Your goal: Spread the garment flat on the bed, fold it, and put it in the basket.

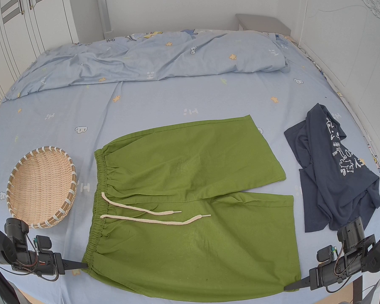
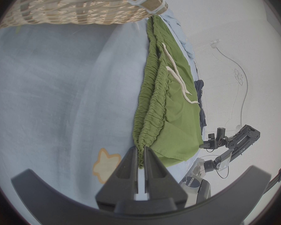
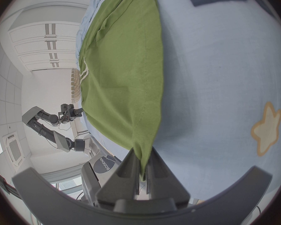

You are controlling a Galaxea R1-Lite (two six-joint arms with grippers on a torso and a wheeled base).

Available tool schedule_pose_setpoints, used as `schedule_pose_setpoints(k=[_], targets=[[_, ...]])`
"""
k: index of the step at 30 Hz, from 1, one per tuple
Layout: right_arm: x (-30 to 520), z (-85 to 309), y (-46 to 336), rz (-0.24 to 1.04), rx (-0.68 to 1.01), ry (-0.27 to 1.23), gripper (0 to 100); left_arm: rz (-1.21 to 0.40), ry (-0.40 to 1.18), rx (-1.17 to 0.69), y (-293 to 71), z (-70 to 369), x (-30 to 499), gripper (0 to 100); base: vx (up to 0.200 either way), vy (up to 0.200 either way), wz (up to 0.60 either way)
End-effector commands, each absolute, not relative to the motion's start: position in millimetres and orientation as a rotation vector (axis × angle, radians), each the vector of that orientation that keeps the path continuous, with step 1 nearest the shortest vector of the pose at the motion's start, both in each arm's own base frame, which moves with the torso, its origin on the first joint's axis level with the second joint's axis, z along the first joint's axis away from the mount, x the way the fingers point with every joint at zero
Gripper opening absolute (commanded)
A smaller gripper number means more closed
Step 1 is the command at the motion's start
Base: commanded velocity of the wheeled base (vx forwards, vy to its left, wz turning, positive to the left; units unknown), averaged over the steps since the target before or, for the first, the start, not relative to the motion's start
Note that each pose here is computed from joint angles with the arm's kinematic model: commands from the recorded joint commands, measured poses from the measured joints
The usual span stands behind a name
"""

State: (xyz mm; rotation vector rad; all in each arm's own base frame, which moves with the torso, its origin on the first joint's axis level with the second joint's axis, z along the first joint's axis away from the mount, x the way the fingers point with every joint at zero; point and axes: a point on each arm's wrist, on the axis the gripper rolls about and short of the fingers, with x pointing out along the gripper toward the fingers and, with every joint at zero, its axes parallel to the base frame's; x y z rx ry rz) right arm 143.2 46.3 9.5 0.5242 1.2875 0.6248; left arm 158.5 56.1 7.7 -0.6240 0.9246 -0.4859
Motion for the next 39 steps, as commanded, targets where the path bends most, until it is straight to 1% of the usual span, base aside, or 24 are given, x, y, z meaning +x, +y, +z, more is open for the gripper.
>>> schedule_pose_setpoints(k=[1,4,8,13,17,19,21,23,27,28,31,32,33,34,36,39], targets=[[136,12,41,0.597,0.538,1.301,0,-0.486,0.936,-0.634,54,8,155,0,0.0,0.0,0.0],[128,17,40,0.593,0.538,1.313,0,-0.486,0.96,-0.647,51,7,151,0,0.0,0.0,0.0],[120,29,39,0.608,0.532,1.275,0,-0.435,1.014,-0.675,49,5,135,0,0.0,0.0,0.0],[121,32,38,0.612,0.528,1.25,0,-0.422,0.999,-0.663,45,11,126,0,0.0,0.0,0.0],[131,38,40,0.624,0.524,1.206,0,-0.418,0.977,-0.658,42,26,127,0,0.0,0.0,0.0],[139,47,42,0.64,0.515,1.142,0,-0.418,0.983,-0.692,39,44,134,0,0.0,0.0,0.0],[143,52,43,0.645,0.51,1.118,0,-0.41,0.989,-0.721,38,56,139,0,0.0,0.0,0.0],[156,65,45,0.642,0.51,1.081,0,-0.407,0.999,-0.759,38,83,150,0,0.0,0.0,0.0],[176,97,49,0.655,0.5,1.029,0,-0.422,1.01,-0.771,40,111,165,0,0.0,0.0,0.0],[185,117,50,0.663,0.494,0.997,0,-0.427,1.005,-0.767,41,122,172,0,0.0,0.0,0.0],[199,149,53,0.676,0.488,0.957,0,-0.429,0.994,-0.768,43,137,182,0,0.0,0.0,0.0],[199,149,53,0.676,0.488,0.957,0,-0.429,0.994,-0.768,43,137,182,0,0.0,0.0,0.0],[212,174,54,0.686,0.483,0.923,0,-0.431,0.977,-0.774,43,150,192,0,0.0,0.0,0.0],[216,184,55,0.69,0.48,0.903,0,-0.426,0.968,-0.783,45,154,197,0,0.0,0.0,0.0],[228,201,56,0.695,0.474,0.866,0,-0.418,0.95,-0.803,47,162,209,0,0.0,0.0,0.0],[252,211,60,0.699,0.471,0.843,0,-0.423,0.941,-0.818,47,171,226,0,0.0,0.0,0.0]])
